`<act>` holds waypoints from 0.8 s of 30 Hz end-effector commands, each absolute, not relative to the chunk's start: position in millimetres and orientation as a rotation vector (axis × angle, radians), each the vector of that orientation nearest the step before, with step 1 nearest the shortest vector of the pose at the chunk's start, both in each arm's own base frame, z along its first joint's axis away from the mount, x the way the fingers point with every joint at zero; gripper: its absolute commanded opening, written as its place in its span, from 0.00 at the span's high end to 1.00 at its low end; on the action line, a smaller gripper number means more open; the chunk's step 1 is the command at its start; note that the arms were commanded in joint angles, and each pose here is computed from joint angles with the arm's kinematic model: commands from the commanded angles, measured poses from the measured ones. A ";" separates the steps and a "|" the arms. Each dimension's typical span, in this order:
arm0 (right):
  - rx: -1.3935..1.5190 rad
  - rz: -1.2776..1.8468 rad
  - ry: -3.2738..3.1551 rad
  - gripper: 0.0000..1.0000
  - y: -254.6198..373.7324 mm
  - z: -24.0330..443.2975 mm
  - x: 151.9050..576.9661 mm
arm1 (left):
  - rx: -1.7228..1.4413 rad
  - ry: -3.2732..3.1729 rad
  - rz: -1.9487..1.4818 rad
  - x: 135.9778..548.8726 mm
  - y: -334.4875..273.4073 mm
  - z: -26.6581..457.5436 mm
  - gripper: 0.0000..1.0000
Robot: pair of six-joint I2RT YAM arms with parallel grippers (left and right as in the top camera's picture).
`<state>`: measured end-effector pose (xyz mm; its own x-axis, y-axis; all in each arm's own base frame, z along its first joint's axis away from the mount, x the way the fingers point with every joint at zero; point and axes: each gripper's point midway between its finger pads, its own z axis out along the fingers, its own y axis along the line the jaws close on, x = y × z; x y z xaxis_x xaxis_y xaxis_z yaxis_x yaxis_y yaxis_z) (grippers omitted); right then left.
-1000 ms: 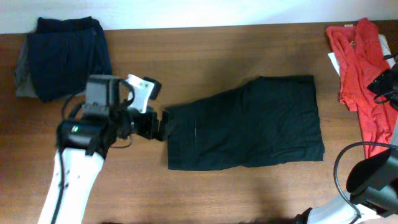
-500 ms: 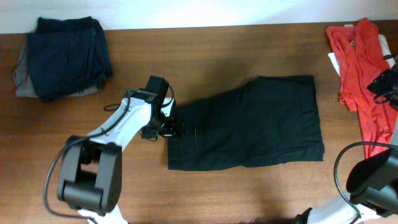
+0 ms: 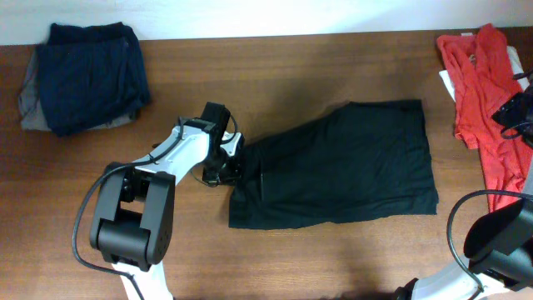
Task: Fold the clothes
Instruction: 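Grasp the left edge of the black shorts with the left gripper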
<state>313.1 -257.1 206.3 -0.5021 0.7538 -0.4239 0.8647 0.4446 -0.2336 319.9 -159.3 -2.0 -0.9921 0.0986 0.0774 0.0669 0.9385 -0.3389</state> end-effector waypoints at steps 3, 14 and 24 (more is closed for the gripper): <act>1.408 -0.642 2.404 0.02 -259.3 215.8 310.1 | 0.184 -2.973 -0.133 330.6 -33.6 7.4 0.99; 1.408 -0.642 2.404 0.02 -259.3 215.8 310.0 | 0.322 -3.181 -0.336 376.0 -0.1 205.8 0.99; 1.408 -0.642 2.404 0.02 -259.4 215.9 310.0 | -0.244 -3.293 -0.041 357.7 -159.9 212.3 0.99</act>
